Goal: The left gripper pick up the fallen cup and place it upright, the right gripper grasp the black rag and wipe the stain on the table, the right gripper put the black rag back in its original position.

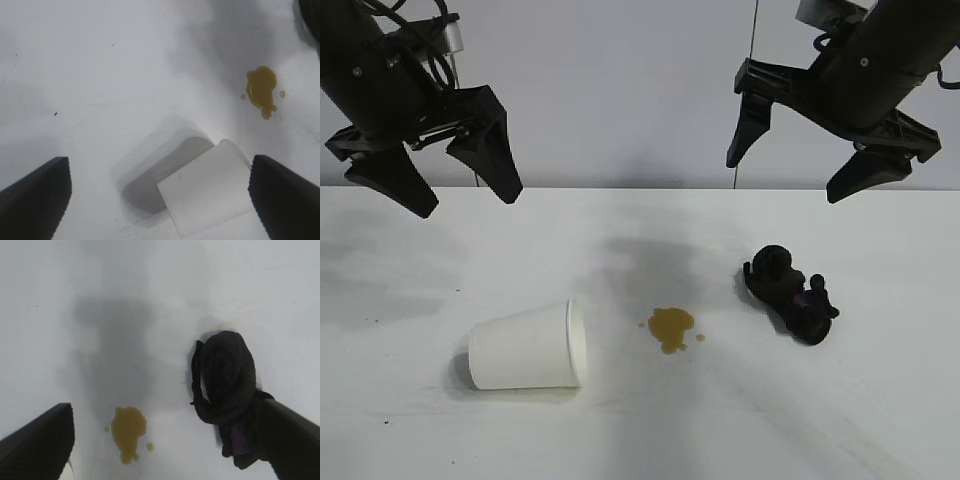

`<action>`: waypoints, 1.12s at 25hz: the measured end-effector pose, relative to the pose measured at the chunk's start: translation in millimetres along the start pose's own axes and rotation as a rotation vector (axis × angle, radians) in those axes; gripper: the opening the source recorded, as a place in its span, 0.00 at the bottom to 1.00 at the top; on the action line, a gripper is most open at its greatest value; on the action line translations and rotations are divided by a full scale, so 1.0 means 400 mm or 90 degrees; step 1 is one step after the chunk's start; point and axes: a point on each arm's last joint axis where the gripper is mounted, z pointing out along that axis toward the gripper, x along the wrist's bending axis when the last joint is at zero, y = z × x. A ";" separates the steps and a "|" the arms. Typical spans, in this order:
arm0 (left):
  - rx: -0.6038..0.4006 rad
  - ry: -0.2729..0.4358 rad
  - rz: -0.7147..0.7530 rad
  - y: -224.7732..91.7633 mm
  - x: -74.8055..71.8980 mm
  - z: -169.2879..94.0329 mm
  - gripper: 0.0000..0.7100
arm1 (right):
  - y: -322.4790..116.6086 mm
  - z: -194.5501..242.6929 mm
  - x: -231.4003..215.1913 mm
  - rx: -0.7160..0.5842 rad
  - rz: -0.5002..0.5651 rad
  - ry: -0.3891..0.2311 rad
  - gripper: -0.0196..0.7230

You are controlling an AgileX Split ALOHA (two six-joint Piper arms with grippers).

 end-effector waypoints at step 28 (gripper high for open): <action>0.054 -0.029 0.188 -0.020 -0.038 0.010 0.98 | -0.012 0.000 -0.002 0.032 0.000 -0.005 0.96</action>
